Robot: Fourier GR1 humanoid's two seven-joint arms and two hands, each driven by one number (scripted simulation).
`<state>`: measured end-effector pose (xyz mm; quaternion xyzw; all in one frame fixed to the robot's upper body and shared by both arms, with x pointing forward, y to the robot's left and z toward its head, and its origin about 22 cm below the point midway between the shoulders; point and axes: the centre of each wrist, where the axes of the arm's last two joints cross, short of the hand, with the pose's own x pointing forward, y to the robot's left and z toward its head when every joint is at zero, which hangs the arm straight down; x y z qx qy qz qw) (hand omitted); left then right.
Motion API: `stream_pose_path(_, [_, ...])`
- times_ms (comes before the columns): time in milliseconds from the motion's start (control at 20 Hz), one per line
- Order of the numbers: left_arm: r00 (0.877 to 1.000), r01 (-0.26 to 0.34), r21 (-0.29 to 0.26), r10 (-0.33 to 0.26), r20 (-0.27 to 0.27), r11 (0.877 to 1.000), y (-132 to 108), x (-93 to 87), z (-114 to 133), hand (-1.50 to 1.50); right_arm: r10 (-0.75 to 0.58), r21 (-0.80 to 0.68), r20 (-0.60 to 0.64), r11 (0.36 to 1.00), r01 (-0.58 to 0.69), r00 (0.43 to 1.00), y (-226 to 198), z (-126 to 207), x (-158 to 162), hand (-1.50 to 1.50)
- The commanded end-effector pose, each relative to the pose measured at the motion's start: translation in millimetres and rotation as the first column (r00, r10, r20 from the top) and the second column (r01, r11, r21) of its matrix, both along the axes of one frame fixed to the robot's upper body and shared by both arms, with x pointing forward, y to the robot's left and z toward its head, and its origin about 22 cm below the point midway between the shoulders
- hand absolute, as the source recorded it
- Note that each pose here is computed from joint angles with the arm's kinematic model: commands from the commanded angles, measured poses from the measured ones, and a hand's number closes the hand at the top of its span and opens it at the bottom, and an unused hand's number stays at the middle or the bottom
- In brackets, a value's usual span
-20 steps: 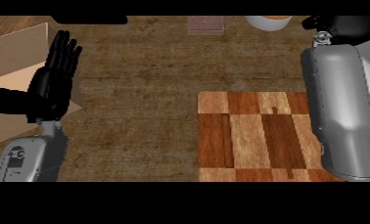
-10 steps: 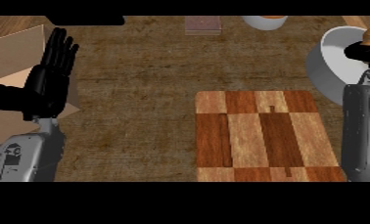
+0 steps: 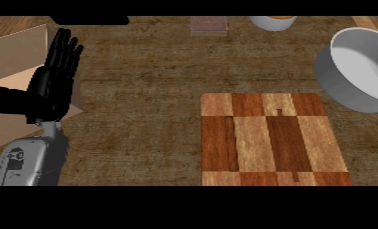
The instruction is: Pick the croissant from the cutting board and place it in the pot
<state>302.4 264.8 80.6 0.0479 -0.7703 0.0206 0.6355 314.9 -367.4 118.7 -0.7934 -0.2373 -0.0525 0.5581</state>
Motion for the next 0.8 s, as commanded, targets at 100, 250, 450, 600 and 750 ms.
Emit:
stream_pose_path(100, [1.000,0.006,-0.005,-0.006,0.003,1.000,-2,-5.3,3,0.00,-0.004,0.179,-0.033,0.984,0.010,0.999,-34,-24,-11,1.50])
stream_pose_path(250, [1.000,0.000,-0.004,0.000,0.003,1.000,-4,-1.5,6,0.00,-0.043,0.331,0.107,0.944,0.005,0.993,-35,-55,-15,-1.50])
stream_pose_path(450, [1.000,0.009,-0.017,-0.010,-0.005,1.000,2,-2.1,-1,0.00,0.084,0.357,0.116,0.926,-0.120,0.990,-40,-69,-4,-1.50])
stream_pose_path(600, [1.000,0.011,0.005,-0.011,-0.004,1.000,3,-0.9,-8,0.00,0.147,0.299,0.161,0.935,-0.190,0.976,-49,-67,-10,-1.50])
stream_pose_path(750, [1.000,0.007,-0.002,-0.007,0.015,1.000,-4,-1.7,-1,0.00,0.214,0.196,0.284,0.941,-0.275,0.935,-39,-40,1,-1.50])
